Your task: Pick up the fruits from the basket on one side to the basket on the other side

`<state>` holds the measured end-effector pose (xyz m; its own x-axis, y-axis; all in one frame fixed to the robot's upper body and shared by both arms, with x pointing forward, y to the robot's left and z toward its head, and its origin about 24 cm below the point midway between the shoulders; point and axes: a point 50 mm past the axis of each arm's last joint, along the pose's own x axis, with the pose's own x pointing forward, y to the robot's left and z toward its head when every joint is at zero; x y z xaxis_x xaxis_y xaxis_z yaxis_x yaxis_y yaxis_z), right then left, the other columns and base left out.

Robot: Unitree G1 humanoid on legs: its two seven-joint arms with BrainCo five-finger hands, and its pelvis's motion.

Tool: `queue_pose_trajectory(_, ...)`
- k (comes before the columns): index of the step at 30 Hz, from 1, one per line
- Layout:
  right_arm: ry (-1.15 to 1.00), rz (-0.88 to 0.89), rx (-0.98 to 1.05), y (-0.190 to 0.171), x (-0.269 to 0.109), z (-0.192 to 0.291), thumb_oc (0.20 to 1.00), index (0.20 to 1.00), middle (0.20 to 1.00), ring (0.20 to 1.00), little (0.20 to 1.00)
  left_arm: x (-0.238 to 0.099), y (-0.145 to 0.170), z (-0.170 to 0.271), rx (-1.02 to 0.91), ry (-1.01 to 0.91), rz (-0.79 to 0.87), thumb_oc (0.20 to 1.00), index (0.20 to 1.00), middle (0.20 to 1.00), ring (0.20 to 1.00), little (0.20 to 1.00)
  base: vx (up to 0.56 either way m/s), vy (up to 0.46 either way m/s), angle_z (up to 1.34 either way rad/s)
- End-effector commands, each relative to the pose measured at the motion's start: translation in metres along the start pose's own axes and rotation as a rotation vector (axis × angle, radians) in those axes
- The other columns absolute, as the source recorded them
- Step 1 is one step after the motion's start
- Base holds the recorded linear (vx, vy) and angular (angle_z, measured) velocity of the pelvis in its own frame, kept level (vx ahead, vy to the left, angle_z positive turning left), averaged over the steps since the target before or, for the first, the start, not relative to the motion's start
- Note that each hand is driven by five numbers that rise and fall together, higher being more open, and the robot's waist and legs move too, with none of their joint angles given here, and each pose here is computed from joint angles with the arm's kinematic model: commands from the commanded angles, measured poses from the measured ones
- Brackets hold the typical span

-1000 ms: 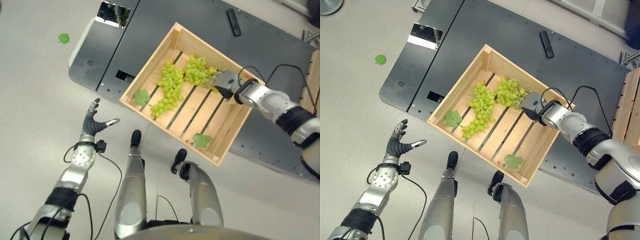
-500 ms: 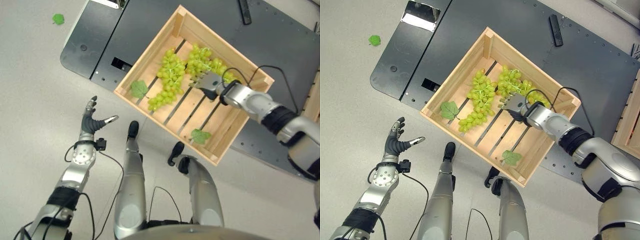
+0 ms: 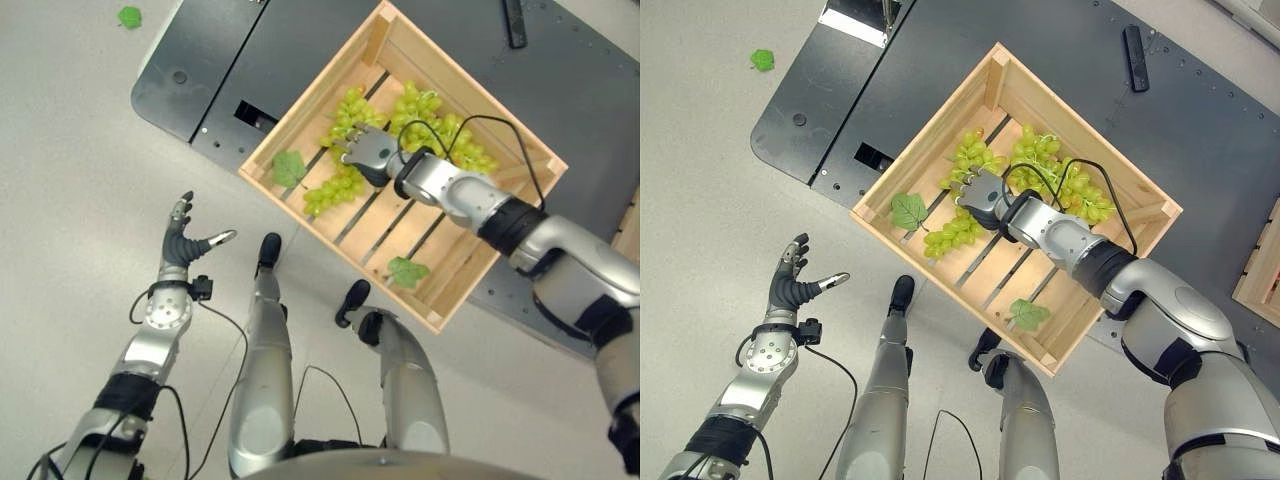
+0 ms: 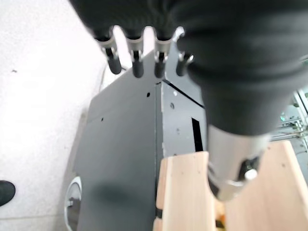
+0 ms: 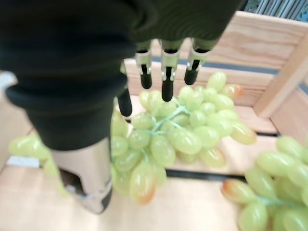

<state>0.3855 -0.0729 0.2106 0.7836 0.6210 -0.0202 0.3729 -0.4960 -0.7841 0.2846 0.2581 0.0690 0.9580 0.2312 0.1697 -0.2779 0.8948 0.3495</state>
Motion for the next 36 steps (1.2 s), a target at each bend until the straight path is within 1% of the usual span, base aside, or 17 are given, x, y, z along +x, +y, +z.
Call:
queue_pose_trajectory(1,0.0,-0.06,-0.057,-0.027,0.002,-0.013,1.0,1.0,1.0,1.0,1.0,0.006,0.001,0.027,-0.072,-0.132,0.002,1.0,1.0,1.0,1.0,1.0,0.01,-0.018,0.04)
queue_pose_trajectory(9,-0.004,-0.051,-0.061,-0.03,0.004,-0.014,1.0,1.0,1.0,1.0,1.0,0.008,-0.001,0.033,-0.07,-0.157,-0.017,1.0,1.0,1.0,1.0,1.0,0.01,-0.026,0.11)
queue_pose_trajectory(19,0.027,0.025,-0.03,-0.014,-0.002,-0.022,1.0,1.0,1.0,1.0,1.0,0.007,-0.004,0.034,-0.086,-0.158,-0.026,1.0,1.0,1.0,1.0,1.0,0.0,0.001,0.04)
queue_pose_trajectory(23,0.031,0.093,-0.04,-0.001,-0.014,-0.033,1.0,1.0,1.0,1.0,1.0,0.007,-0.004,0.037,-0.072,-0.168,-0.036,1.0,1.0,1.0,1.0,1.0,0.01,0.004,0.02)
queue_pose_trajectory(28,0.053,0.142,-0.048,0.004,-0.027,-0.046,1.0,1.0,1.0,1.0,1.0,0.008,-0.002,0.038,-0.057,-0.171,-0.034,1.0,1.0,1.0,1.0,1.0,0.01,0.003,0.07)
queue_pose_trajectory(32,0.043,0.167,-0.072,-0.001,-0.04,-0.056,1.0,1.0,1.0,1.0,1.0,0.007,0.003,0.036,-0.028,-0.165,-0.031,1.0,1.0,1.0,1.0,1.0,0.02,-0.002,0.07)
queue_pose_trajectory(36,0.038,0.231,-0.057,0.01,-0.054,-0.061,1.0,1.0,1.0,1.0,1.0,0.008,0.007,0.038,-0.014,-0.174,-0.025,1.0,1.0,1.0,1.0,1.0,0.02,-0.011,0.06)
